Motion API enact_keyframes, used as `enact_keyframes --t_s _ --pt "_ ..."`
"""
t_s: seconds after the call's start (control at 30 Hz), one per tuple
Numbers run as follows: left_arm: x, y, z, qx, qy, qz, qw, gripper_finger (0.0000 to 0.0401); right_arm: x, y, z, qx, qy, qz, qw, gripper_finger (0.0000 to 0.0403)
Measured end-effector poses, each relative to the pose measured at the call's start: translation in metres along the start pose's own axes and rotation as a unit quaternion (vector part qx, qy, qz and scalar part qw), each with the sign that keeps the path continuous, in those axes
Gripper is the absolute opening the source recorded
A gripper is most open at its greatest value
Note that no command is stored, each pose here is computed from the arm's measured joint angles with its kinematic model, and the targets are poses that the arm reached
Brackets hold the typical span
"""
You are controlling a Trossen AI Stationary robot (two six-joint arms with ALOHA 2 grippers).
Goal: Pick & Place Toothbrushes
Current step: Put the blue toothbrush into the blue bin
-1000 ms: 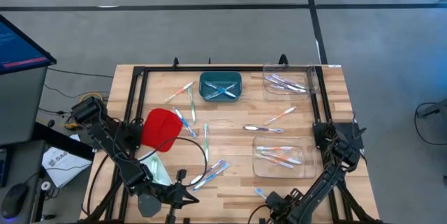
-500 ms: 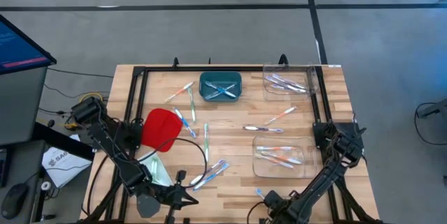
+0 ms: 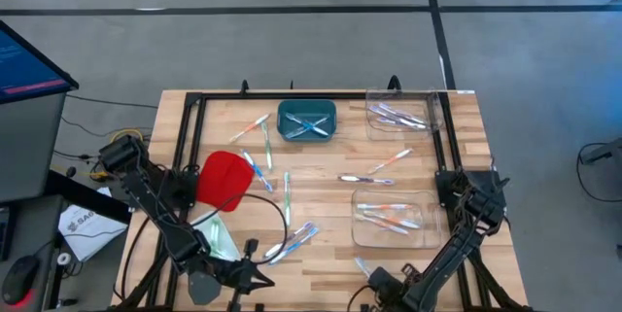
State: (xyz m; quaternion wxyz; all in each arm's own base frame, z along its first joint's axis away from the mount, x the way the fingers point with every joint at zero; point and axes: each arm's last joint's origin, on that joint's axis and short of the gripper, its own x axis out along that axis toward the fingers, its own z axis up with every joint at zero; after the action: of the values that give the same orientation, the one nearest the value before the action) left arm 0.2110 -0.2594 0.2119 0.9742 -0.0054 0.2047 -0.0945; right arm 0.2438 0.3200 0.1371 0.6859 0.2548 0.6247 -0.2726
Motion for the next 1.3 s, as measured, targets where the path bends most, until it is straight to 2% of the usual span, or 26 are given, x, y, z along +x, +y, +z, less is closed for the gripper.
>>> enact_keyframes --t_s 0.07,0.27,0.4,0.5,0.57,0.7,0.87,1.0,1.1,1.2,1.3 --pt "-0.001 -0.001 0.000 0.006 -0.001 -0.002 1.000 0.0002 -0.006 0.001 0.004 -0.013 -0.034 -0.012 0.999 0.0010" --pt "-0.001 -0.001 0.000 0.027 -0.004 0.003 1.000 0.0002 -0.034 0.013 0.016 -0.062 -0.115 0.007 0.991 0.0010" --pt "-0.002 0.004 0.005 0.049 -0.010 0.013 0.999 0.0002 -0.054 0.022 0.034 -0.107 -0.183 0.015 0.977 0.0009" --pt "-0.009 0.013 0.018 0.071 -0.029 0.025 0.997 0.0002 -0.074 0.028 0.055 -0.147 -0.237 0.010 0.960 0.0009" --pt "-0.019 0.028 0.025 0.081 -0.041 0.041 0.995 0.0002 -0.090 0.032 0.068 -0.175 -0.274 0.005 0.946 0.0009" --pt "-0.044 0.075 0.035 0.038 -0.076 0.053 0.995 0.0002 -0.116 0.035 0.096 -0.230 -0.326 -0.021 0.916 0.0009" --pt "-0.073 0.134 0.022 -0.009 -0.158 0.030 0.987 0.0002 -0.134 0.023 0.128 -0.261 -0.350 -0.087 0.895 0.0014" --pt "-0.084 0.173 0.007 -0.012 -0.238 0.043 0.970 0.0002 -0.152 -0.005 0.156 -0.244 -0.345 -0.132 0.897 0.0010" --pt "-0.088 0.199 0.003 -0.008 -0.274 0.072 0.959 0.0002 -0.167 -0.031 0.180 -0.226 -0.344 -0.140 0.900 0.0010" --pt "-0.086 0.223 0.001 0.005 -0.269 0.071 0.960 0.0002 -0.178 -0.056 0.201 -0.208 -0.354 -0.132 0.902 0.0010" --pt "-0.081 0.243 -0.002 0.015 -0.251 0.051 0.967 0.0002 -0.176 -0.078 0.222 -0.201 -0.353 -0.108 0.907 0.0010"
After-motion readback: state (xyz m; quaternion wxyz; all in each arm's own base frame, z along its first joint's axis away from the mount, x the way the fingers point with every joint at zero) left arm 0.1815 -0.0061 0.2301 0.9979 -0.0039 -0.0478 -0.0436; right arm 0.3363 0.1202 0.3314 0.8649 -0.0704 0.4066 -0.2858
